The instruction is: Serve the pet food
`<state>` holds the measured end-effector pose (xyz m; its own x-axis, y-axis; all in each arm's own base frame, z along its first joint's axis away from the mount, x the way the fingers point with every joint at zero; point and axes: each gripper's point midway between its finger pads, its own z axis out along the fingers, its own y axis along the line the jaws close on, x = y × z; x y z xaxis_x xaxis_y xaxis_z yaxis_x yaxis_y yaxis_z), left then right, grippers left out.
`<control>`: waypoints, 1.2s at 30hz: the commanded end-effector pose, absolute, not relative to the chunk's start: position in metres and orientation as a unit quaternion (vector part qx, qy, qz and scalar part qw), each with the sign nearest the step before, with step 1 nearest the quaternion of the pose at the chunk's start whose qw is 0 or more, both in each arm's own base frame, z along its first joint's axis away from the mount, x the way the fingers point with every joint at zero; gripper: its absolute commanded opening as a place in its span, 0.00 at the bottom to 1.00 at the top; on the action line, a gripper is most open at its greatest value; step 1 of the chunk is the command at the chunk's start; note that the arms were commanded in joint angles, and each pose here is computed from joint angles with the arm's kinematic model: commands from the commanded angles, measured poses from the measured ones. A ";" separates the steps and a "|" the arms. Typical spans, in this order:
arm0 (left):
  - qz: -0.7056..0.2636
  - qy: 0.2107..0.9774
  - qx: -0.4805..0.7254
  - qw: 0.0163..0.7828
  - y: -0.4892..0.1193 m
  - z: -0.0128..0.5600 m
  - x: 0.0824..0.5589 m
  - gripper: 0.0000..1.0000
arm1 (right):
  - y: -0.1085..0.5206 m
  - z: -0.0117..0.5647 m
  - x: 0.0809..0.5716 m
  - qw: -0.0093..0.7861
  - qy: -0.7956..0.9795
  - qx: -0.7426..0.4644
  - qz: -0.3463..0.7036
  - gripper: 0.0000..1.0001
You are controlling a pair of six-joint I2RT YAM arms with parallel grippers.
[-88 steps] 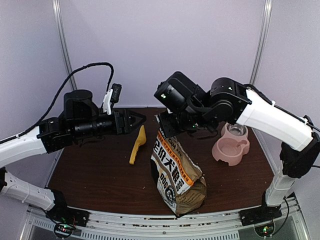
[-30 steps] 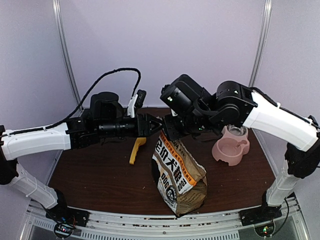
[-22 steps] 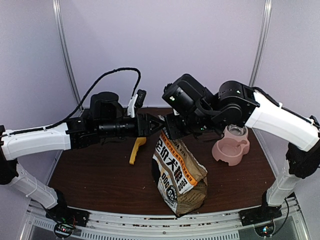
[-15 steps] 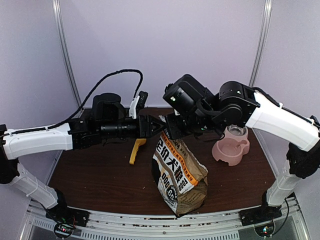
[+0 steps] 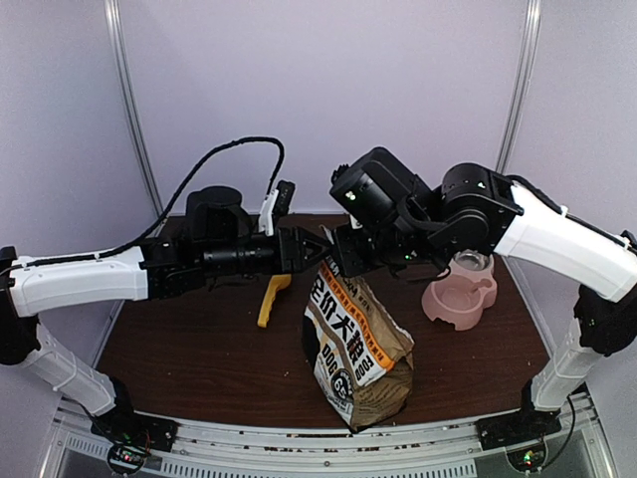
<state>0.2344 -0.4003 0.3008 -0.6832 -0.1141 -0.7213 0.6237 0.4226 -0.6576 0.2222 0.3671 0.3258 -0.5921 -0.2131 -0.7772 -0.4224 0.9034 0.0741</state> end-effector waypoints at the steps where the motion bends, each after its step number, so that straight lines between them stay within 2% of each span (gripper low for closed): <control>1: -0.554 0.715 0.148 0.401 -0.395 0.343 0.233 0.47 | 0.356 0.326 0.217 0.409 0.886 -0.183 0.119 0.00; 18: -0.563 0.720 0.142 0.380 -0.405 0.332 0.235 0.47 | 0.355 0.329 0.217 0.412 0.885 -0.179 0.122 0.00; 28: -0.566 0.724 0.149 0.365 -0.413 0.322 0.232 0.36 | 0.356 0.331 0.217 0.413 0.885 -0.176 0.127 0.00; 36: -0.579 0.719 0.152 0.354 -0.420 0.322 0.227 0.20 | 0.357 0.330 0.217 0.413 0.884 -0.177 0.126 0.00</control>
<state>0.2322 -0.4117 0.3180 -0.7044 -0.1924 -0.6832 0.6109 0.3259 -0.7216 0.2216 0.3666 0.3266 -0.5962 -0.2047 -0.7763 -0.4190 0.9042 0.0834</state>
